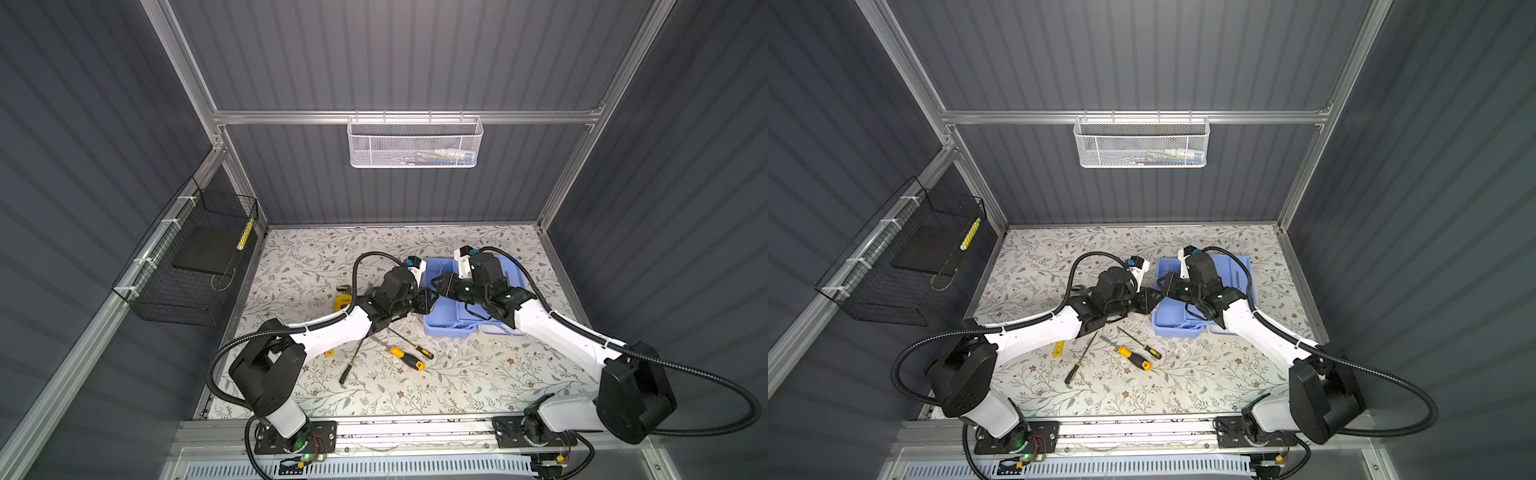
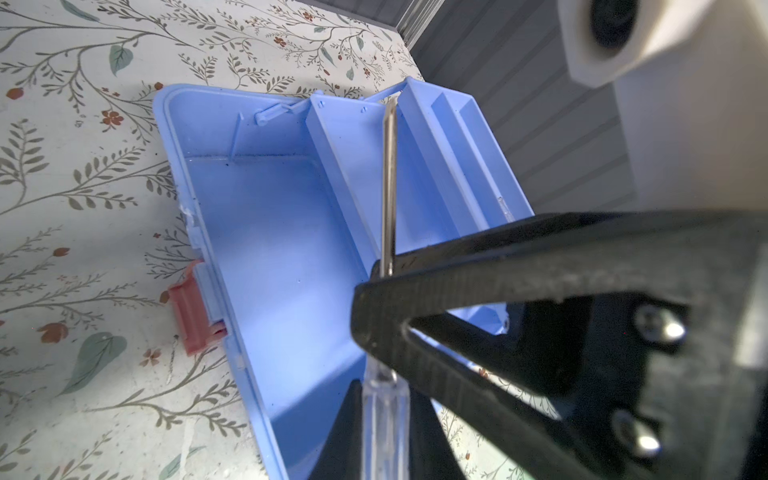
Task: Pack the tool kit
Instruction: 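Pass the clear screwdriver from the left gripper into the right gripper, then lower the clear screwdriver into the tray with right gripper and release, then lower left gripper to the thin yellow-handled screwdriver while right lifts away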
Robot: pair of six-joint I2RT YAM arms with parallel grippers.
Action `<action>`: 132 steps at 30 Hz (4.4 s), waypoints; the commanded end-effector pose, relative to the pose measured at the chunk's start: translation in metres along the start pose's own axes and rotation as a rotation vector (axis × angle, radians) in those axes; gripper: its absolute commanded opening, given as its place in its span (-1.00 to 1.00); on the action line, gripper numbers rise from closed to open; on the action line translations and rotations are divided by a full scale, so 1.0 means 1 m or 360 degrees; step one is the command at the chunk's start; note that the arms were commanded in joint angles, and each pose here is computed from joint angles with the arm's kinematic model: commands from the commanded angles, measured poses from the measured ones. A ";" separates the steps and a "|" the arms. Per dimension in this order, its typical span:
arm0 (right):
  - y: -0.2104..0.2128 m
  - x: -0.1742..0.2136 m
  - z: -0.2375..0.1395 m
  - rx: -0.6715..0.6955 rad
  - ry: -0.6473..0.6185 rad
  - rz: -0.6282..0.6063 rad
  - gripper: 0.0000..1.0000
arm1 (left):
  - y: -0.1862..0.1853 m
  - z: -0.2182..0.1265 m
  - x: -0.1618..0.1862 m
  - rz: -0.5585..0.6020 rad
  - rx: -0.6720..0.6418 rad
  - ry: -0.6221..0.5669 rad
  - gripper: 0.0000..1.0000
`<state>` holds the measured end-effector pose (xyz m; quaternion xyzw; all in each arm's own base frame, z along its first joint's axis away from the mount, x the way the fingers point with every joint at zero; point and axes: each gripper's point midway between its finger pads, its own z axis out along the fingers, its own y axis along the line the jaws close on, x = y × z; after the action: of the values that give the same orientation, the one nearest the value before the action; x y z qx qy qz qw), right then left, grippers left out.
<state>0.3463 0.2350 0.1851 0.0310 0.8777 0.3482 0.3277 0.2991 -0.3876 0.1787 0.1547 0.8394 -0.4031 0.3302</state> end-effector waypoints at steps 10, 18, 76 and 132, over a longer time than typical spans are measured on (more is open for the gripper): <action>0.004 -0.008 -0.007 0.0006 -0.0063 0.0001 -0.82 | -0.024 0.010 -0.002 -0.0001 0.0108 0.0009 -0.94; -0.002 -0.008 -0.012 0.0057 -0.0055 -0.0041 -1.00 | -0.019 0.009 0.000 0.0012 0.0058 0.0042 -0.23; -0.210 -0.067 -0.125 0.1473 0.0366 -0.0445 -0.94 | 0.126 -0.093 0.022 0.0043 -0.0843 0.0031 1.00; -0.070 -0.026 -0.104 0.0612 -0.0166 -0.0544 0.81 | 0.183 -0.172 0.169 -0.0330 -0.1243 0.0553 0.48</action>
<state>0.3137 0.1137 0.2108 -0.0463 0.9046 0.1144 0.4080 0.2120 -0.1427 0.0440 0.0098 0.9782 -0.0468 0.2023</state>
